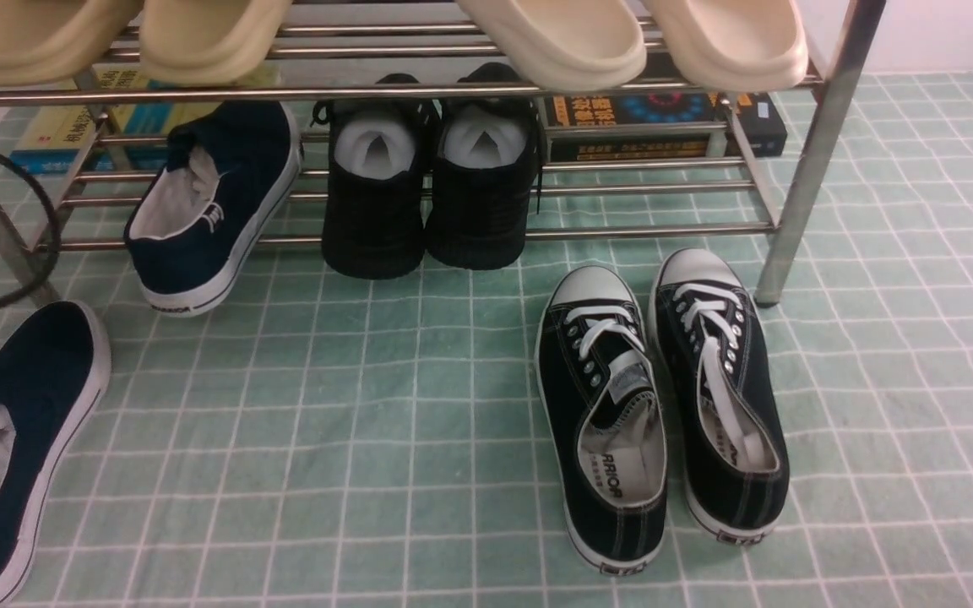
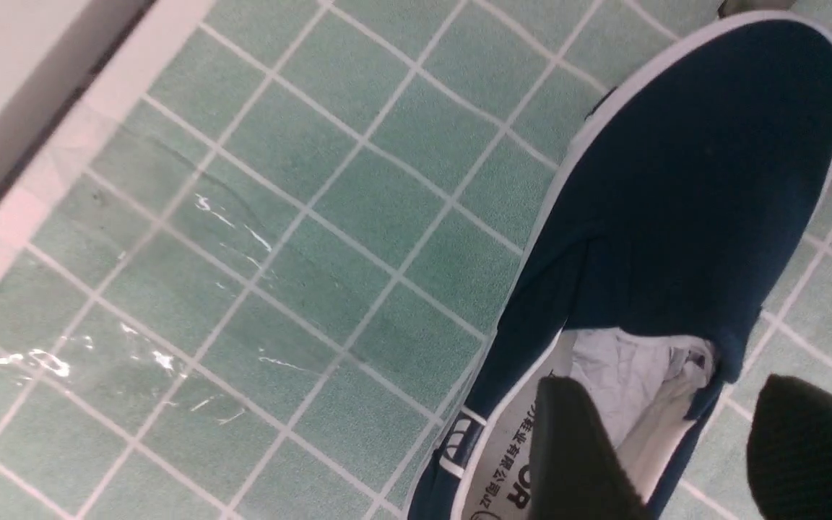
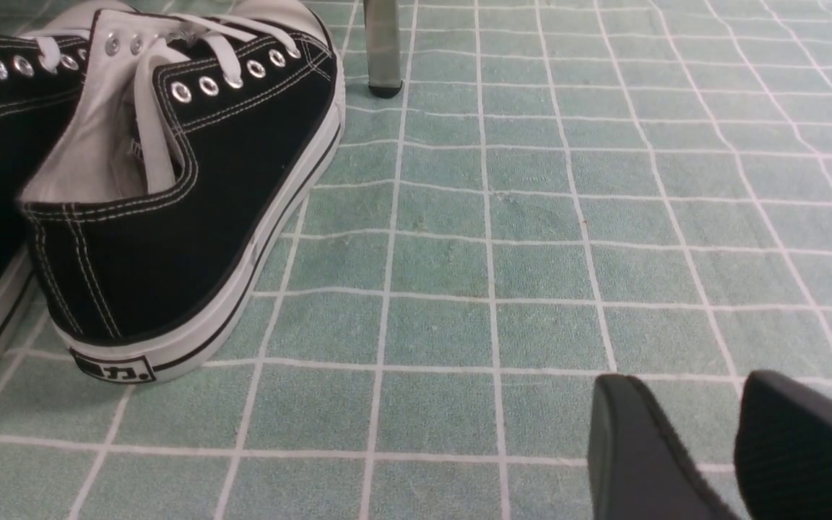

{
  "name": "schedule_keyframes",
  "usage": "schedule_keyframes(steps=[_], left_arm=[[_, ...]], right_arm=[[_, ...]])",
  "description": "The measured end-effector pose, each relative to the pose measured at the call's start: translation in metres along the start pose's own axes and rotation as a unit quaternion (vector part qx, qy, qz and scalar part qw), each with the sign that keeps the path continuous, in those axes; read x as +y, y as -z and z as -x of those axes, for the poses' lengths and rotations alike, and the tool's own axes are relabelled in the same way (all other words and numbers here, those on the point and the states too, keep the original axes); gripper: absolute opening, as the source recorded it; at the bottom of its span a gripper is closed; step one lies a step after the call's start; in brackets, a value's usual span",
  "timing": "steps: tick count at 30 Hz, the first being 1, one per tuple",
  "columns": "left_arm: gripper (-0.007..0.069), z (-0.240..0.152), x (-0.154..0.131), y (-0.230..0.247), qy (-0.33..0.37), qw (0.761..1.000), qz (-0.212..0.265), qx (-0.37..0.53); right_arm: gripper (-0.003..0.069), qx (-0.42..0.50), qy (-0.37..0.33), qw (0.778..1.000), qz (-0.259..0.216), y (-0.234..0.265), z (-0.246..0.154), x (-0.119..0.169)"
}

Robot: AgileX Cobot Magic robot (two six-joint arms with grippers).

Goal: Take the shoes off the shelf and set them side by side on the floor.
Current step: 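Set the held shoe down on the floor in front of the rack with the left gripper, then grasp the leftmost shoe on the bottom shelf of the shoe rack with the left gripper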

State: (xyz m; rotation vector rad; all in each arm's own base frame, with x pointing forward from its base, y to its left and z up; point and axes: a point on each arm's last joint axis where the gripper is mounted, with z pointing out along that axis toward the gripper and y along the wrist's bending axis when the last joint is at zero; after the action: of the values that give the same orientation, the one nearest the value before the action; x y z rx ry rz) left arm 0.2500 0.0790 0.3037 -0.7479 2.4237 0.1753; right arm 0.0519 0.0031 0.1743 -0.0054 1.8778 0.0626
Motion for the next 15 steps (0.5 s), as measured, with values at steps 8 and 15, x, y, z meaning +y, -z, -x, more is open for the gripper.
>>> schedule_keyframes(steps=[8,15], left_arm=[[0.0039,0.005,-0.009,0.016,-0.050,0.997,-0.045,0.039],[0.0001,0.001,-0.020,0.018,-0.070,0.990,-0.109,0.055]], right_arm=[[0.0237,0.000,0.000,1.000,0.000,0.000,0.000,0.000],[0.0237,0.000,0.000,1.000,0.000,0.000,0.000,0.000]])
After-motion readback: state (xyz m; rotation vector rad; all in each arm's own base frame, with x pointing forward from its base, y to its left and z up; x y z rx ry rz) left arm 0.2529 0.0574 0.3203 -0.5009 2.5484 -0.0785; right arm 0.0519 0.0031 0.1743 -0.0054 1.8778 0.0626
